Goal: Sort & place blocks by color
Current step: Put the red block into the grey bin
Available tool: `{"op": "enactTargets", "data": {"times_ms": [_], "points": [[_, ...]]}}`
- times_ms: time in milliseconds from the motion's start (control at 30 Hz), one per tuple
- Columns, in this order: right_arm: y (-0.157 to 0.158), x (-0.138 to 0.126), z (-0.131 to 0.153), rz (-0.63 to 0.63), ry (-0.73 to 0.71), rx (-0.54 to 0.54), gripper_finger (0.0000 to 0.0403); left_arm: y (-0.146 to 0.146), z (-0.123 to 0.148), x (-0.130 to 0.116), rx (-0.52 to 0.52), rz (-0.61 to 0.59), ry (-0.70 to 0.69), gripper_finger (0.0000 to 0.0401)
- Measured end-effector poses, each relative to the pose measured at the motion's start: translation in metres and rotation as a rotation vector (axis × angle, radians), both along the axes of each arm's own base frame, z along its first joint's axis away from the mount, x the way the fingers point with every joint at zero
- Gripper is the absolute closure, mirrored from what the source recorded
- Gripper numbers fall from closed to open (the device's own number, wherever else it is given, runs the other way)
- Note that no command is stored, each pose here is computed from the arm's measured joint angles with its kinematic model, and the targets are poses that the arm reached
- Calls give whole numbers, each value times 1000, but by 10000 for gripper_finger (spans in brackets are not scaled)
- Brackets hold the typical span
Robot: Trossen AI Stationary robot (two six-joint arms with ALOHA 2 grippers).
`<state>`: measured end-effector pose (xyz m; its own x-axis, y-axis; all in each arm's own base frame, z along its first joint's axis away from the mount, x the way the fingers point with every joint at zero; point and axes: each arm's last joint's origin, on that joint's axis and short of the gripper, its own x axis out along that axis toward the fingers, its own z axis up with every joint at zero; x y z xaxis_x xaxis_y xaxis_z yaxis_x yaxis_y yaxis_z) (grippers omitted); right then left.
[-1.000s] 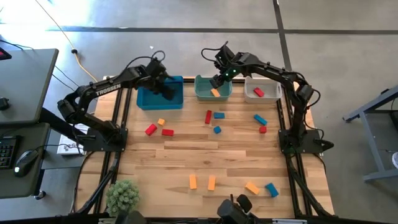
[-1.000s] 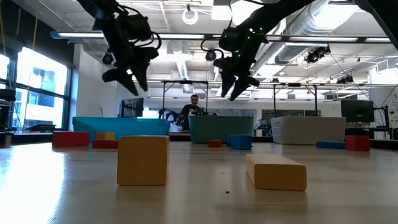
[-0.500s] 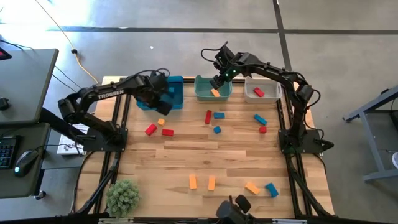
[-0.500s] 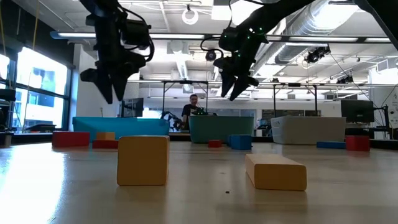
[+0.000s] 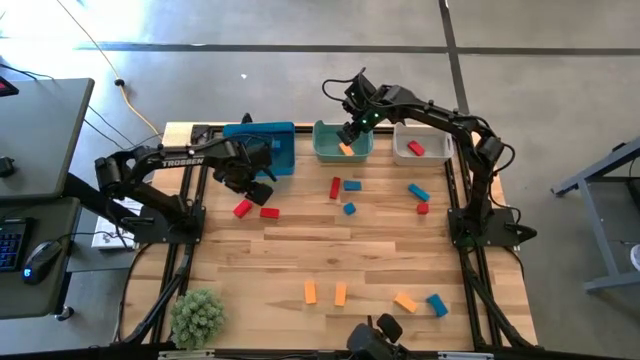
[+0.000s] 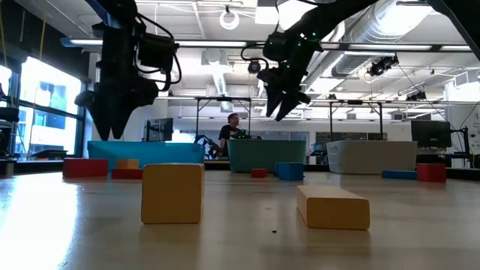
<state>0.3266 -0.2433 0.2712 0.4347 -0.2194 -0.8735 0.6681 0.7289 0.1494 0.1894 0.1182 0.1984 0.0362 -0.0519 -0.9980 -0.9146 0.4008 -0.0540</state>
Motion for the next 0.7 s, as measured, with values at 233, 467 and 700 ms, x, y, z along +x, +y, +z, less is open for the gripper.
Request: {"op": "enactTargets", "data": {"times_ms": [233, 467, 700], "points": [[0, 0, 0, 2, 1, -1, 210, -11, -15, -8, -51, -12, 61, 226], [0, 0, 0, 6, 2, -3, 210, -23, -28, -13, -83, -31, 108, 226], [0, 0, 0, 6, 1, -4, 210, -26, -32, -14, -82, -44, 115, 227]]}}
